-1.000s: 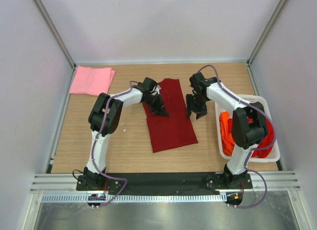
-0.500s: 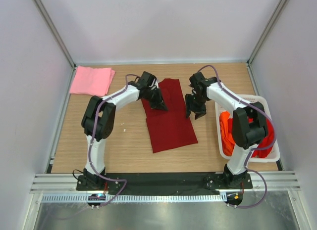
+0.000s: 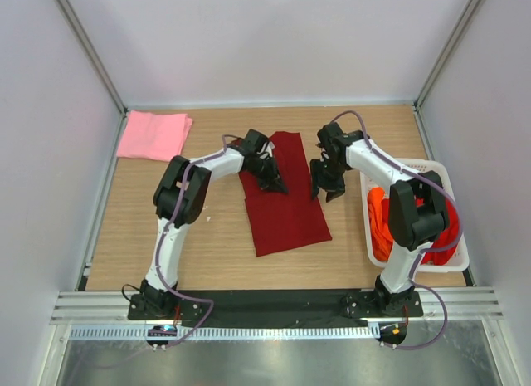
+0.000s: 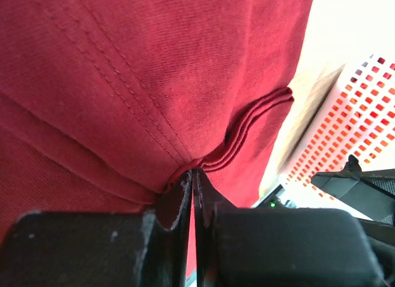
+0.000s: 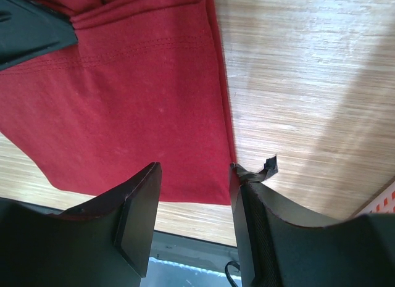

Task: Fold and stack the t-shirts
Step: Fold the tshirt

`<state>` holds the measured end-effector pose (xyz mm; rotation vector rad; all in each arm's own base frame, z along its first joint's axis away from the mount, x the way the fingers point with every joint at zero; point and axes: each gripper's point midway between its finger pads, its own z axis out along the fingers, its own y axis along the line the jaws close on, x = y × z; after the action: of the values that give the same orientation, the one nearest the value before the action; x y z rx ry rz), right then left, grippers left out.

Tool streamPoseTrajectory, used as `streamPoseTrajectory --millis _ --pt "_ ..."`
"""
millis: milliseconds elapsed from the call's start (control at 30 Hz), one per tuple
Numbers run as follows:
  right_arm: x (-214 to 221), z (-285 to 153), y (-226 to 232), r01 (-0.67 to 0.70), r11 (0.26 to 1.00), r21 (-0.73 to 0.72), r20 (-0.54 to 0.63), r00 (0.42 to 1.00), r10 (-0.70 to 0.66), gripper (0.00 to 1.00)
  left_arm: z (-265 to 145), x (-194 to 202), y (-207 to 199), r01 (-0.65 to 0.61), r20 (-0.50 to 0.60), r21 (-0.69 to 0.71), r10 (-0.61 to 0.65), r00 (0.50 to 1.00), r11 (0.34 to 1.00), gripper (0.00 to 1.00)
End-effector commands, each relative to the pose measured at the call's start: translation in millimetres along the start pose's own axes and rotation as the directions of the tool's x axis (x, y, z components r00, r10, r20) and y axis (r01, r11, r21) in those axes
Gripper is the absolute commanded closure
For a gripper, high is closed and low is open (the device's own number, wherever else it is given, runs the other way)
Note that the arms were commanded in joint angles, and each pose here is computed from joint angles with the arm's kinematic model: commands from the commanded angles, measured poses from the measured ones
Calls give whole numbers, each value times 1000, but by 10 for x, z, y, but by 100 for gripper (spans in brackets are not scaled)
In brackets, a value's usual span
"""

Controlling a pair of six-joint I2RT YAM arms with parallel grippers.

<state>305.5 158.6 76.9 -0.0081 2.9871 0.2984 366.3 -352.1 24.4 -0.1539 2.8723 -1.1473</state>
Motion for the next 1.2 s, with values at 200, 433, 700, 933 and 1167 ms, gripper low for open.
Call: streamPoseTrajectory --millis 200,433,700,933,1167 --pt "179 84 -97 5 1000 10 -31 999 -4 41 -286 -65 379 -107 50 -277 125 991 955 86" --pt "417 116 -155 22 1000 -18 -58 998 -23 34 -901 -225 -241 -189 151 -247 230 961 951 52" --pt "247 152 67 53 989 -138 0 999 -53 25 -1532 113 -300 -230 203 -277 291 935 933 45" --pt "2 278 183 74 983 -168 9 997 -73 25 -1680 594 290 -172 172 -335 240 955 926 44" --pt "87 363 200 67 979 -194 -26 997 -73 33 -1548 909 795 -74 135 -345 128 983 936 47"
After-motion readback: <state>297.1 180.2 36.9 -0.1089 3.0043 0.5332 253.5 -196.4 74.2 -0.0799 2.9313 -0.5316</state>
